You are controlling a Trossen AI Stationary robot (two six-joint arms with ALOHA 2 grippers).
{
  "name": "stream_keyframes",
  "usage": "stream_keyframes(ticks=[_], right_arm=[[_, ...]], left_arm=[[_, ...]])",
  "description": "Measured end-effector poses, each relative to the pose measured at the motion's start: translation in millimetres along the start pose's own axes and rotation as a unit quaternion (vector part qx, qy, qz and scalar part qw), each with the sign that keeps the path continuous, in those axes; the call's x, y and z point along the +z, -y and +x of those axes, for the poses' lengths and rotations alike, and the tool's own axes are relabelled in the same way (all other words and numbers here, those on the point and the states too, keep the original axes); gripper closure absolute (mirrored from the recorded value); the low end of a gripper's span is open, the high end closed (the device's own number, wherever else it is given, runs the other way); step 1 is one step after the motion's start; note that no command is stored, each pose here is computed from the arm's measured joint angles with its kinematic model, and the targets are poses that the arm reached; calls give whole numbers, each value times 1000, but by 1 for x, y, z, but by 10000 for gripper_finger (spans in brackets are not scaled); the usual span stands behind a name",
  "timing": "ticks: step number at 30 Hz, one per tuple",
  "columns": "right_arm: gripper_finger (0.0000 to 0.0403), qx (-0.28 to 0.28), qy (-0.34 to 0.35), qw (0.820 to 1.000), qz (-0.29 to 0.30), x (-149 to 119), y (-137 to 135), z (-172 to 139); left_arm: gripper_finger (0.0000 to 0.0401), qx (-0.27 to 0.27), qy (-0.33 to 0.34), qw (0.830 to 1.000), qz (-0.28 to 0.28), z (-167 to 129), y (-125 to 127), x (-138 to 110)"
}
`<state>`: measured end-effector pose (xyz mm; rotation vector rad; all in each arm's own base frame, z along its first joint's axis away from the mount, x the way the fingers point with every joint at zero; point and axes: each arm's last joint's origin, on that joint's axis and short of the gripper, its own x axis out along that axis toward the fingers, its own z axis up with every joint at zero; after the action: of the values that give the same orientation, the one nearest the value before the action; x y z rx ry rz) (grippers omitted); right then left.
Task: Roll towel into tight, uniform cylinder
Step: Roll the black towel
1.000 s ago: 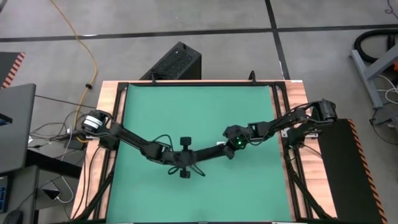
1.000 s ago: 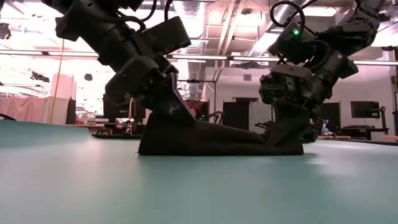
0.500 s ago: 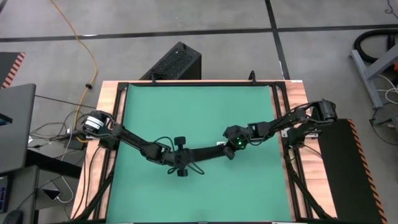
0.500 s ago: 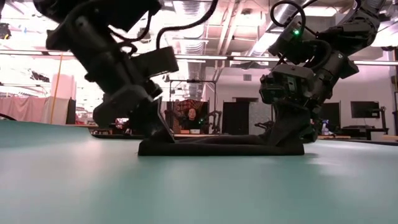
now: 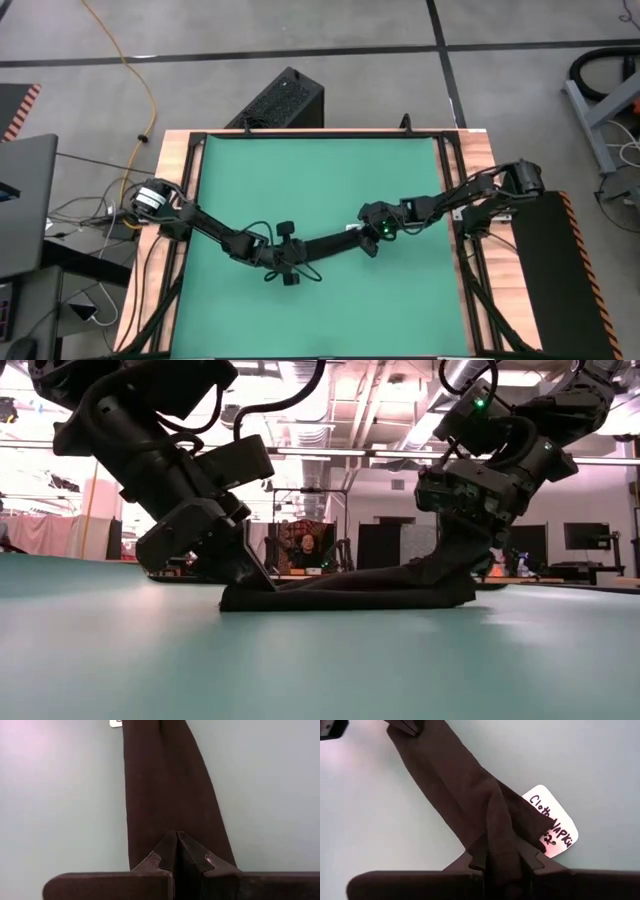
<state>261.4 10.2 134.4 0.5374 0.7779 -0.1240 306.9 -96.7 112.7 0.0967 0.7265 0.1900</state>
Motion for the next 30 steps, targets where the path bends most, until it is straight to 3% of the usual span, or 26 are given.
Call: stream_keyframes(ticks=[11, 16, 20, 26, 30], right_arm=[[241, -25, -5, 1000, -18, 0, 0, -14], [209, -29, 14, 997, -76, 5, -3, -28], [206, -51, 76, 988, -127, 15, -8, -48], [219, -56, 110, 983, -133, 19, -11, -75], [243, -37, 140, 978, -150, 23, -18, -76]], left_arm=[[401, -11, -8, 1000, 5, 0, 1, -1], [401, -10, -14, 1000, 8, 0, 0, -3], [401, -10, -17, 1000, 12, 0, 0, -3], [401, -10, -17, 1000, 12, 0, 0, -3], [401, -9, -17, 1000, 15, 0, 0, -3]])
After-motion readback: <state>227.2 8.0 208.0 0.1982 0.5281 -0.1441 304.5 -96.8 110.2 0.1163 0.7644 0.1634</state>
